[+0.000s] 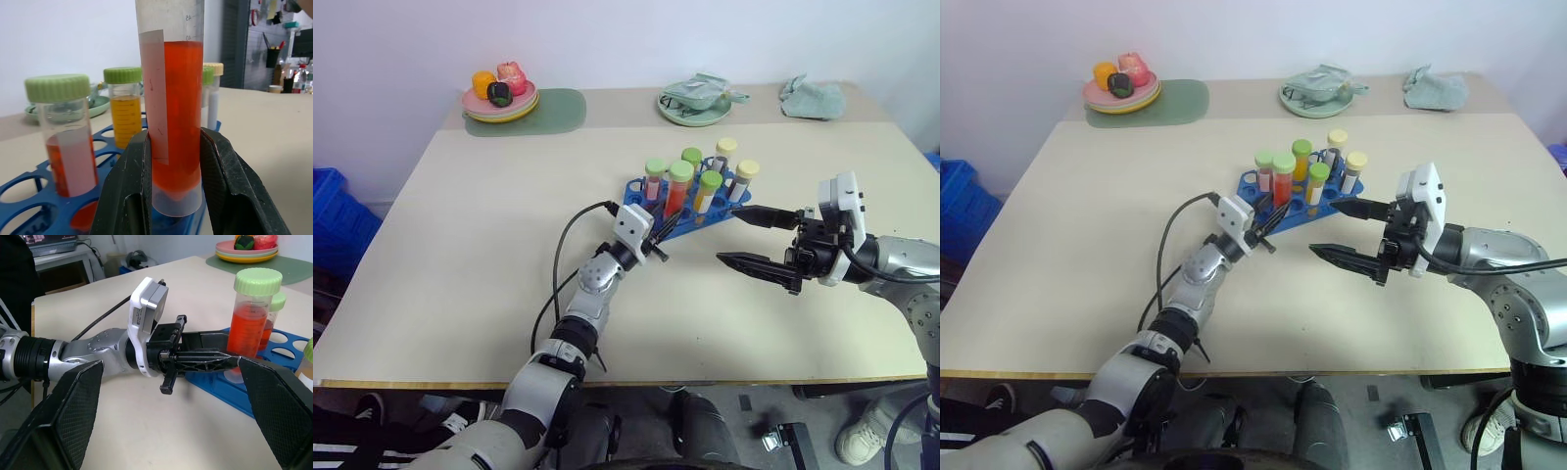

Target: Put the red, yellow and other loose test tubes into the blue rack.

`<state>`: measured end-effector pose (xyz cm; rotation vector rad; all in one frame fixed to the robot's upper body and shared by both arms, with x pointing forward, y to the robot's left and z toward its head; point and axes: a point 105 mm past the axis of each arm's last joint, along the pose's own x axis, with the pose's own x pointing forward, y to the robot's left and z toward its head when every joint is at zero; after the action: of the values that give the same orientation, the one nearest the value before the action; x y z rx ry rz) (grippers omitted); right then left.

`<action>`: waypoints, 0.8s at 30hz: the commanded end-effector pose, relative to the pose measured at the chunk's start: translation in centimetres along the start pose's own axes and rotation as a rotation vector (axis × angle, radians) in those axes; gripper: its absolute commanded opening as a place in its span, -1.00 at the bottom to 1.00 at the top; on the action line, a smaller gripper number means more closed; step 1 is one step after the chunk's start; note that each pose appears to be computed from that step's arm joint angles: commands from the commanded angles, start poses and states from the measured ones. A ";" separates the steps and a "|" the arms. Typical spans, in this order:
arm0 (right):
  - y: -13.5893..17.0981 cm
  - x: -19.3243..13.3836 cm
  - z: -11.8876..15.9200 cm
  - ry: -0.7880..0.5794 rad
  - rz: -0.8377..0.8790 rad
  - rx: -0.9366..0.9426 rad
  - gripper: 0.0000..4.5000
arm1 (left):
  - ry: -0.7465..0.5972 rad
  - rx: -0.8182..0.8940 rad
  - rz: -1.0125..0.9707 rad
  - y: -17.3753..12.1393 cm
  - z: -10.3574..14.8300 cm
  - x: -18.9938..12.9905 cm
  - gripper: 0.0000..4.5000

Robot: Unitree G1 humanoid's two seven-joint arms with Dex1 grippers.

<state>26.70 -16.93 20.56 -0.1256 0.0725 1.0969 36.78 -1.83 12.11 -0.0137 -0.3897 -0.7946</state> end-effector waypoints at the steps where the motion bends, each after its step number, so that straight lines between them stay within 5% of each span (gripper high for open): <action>1: 0.5 -0.5 1.3 -0.018 0.003 -0.049 1.00 | -0.039 0.014 0.024 0.4 0.9 0.4 -0.66; 24: 0.5 -0.5 1.2 -0.018 0.008 -0.047 1.00 | -0.048 0.047 0.099 1.6 1.1 -0.4 -0.66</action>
<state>26.44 -17.02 20.99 -0.1319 0.0561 1.0983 37.25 -0.35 12.21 -0.0061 -0.4077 -0.6998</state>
